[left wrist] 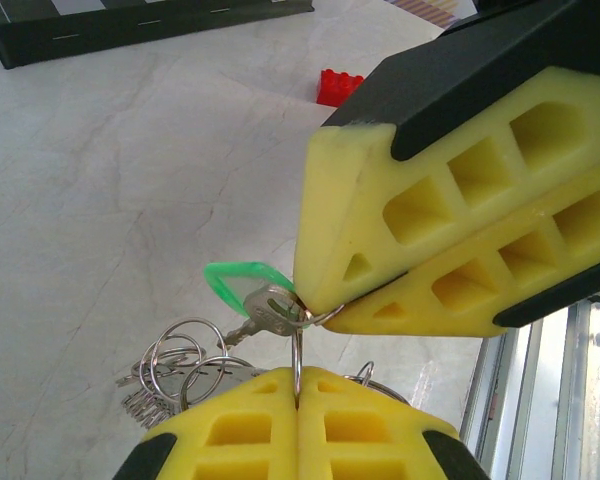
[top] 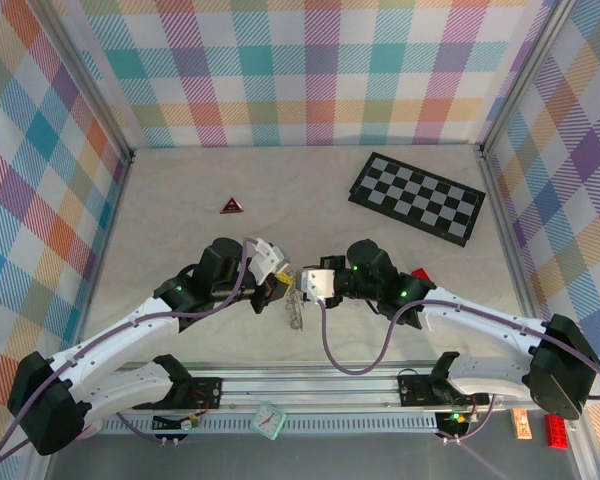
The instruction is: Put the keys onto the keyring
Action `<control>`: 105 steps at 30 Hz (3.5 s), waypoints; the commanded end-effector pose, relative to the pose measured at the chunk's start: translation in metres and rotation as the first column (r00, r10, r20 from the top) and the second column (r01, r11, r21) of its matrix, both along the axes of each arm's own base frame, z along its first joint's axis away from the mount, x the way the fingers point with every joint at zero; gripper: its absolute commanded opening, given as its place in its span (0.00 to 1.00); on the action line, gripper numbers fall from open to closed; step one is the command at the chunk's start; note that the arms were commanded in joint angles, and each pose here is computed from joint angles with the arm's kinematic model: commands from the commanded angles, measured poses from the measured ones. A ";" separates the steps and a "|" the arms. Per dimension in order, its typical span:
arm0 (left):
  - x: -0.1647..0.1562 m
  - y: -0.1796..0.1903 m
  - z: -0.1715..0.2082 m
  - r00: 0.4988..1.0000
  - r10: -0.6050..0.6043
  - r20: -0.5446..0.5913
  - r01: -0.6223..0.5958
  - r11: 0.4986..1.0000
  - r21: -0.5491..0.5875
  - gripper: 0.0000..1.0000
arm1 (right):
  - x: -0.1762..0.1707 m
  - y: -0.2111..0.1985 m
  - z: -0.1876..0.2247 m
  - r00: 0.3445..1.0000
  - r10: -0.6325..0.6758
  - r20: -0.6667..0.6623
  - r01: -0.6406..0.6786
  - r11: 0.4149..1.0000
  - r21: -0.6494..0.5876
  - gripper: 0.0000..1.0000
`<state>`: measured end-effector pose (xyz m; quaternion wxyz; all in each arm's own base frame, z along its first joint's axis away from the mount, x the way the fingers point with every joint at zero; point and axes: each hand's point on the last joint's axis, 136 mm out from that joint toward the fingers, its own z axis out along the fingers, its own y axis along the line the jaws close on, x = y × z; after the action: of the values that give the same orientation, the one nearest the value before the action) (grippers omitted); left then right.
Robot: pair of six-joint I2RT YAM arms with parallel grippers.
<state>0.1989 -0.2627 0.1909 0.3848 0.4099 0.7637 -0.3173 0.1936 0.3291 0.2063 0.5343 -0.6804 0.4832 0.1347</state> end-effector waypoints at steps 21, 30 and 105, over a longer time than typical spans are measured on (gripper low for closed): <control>0.001 -0.009 0.018 1.000 -0.021 0.018 0.021 0.999 -0.043 0.00 | -0.011 0.008 0.000 0.997 0.070 -0.027 -0.070 0.998 -0.001 0.00; -0.001 -0.009 0.022 0.999 -0.026 0.026 0.027 0.998 -0.054 0.00 | -0.006 0.006 0.004 0.999 0.041 0.011 -0.041 0.999 0.006 0.00; -0.002 -0.010 0.025 0.999 -0.032 0.031 0.034 0.997 -0.067 0.00 | -0.003 0.001 0.008 0.999 0.012 0.044 -0.012 1.000 0.004 0.00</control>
<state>0.1985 -0.2642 0.1885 0.3795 0.4113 0.7646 -0.3198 0.1921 0.3261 0.2049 0.5317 -0.6835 0.4846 0.1234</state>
